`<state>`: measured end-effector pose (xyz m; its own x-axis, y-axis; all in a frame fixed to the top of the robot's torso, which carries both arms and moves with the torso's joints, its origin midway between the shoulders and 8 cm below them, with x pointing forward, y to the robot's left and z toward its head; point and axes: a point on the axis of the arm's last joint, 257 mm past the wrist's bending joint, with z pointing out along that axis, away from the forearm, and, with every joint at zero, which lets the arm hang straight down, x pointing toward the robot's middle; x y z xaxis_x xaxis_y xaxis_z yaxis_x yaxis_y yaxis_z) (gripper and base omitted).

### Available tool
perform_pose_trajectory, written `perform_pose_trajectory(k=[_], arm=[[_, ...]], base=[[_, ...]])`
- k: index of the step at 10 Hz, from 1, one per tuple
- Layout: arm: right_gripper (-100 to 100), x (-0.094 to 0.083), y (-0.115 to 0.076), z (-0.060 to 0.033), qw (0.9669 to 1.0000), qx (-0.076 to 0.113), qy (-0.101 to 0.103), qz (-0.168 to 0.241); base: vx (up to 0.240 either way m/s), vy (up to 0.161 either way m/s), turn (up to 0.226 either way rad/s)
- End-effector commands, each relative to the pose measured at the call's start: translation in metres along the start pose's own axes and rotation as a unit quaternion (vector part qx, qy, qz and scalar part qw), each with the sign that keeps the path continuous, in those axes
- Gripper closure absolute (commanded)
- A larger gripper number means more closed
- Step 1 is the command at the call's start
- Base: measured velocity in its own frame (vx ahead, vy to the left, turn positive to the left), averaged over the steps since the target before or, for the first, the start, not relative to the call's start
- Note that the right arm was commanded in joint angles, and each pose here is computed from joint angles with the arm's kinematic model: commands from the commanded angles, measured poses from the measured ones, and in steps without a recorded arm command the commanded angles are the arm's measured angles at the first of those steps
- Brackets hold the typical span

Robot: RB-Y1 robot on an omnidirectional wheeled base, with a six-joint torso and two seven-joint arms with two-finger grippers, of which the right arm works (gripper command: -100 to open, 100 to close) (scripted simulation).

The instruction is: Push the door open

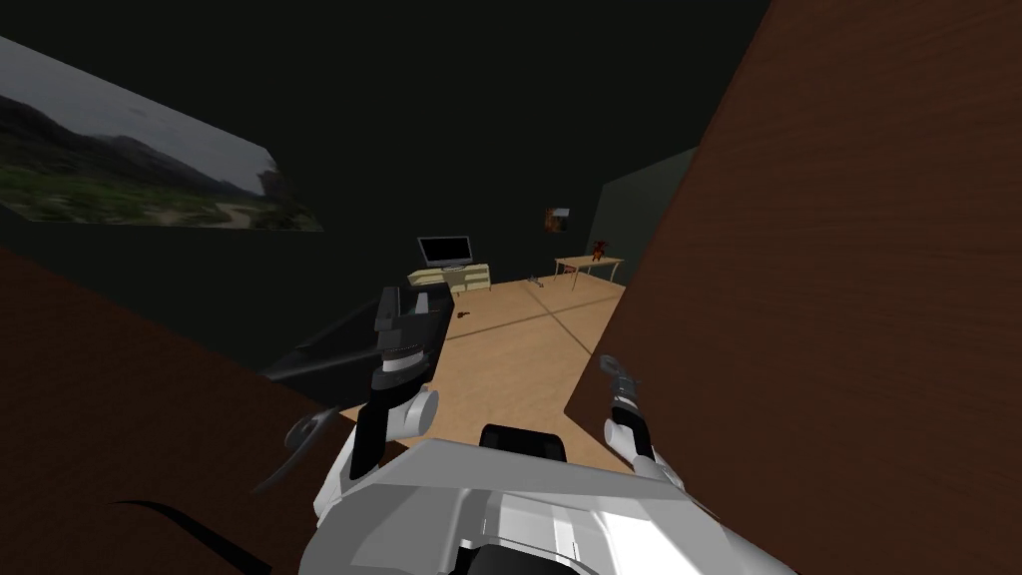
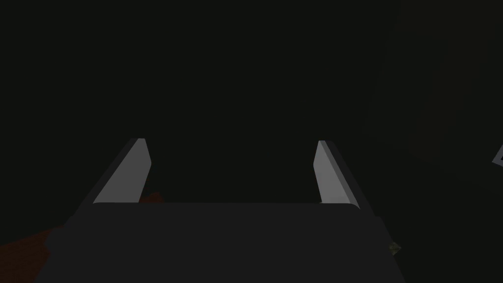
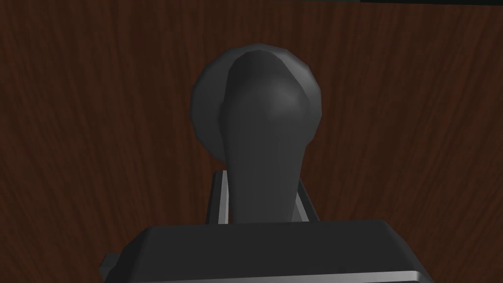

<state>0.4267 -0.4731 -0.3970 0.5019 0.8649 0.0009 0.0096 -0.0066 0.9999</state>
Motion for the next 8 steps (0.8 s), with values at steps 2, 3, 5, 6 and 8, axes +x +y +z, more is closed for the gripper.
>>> perform_pose_trajectory(k=[2,3,5,6,8], arm=[[100,-0.02,0.005,0.0004,0.9998,-0.006,-0.019,-0.001],[100,-0.02,0.005,0.0004,0.9998,-0.006,-0.019,-0.001],[100,-0.032,0.005,0.0,0.9995,-0.006,-0.032,0.0],[100,-0.036,0.006,-0.0001,0.9993,-0.006,-0.037,0.0],[100,-0.046,0.003,-0.0027,0.9988,-0.004,-0.049,-0.001]], base=[[0.128,0.019,-0.03],[0.132,0.011,-0.042],[0.171,0.02,-0.048],[0.179,0.026,-0.051],[0.112,-0.007,-0.039]])
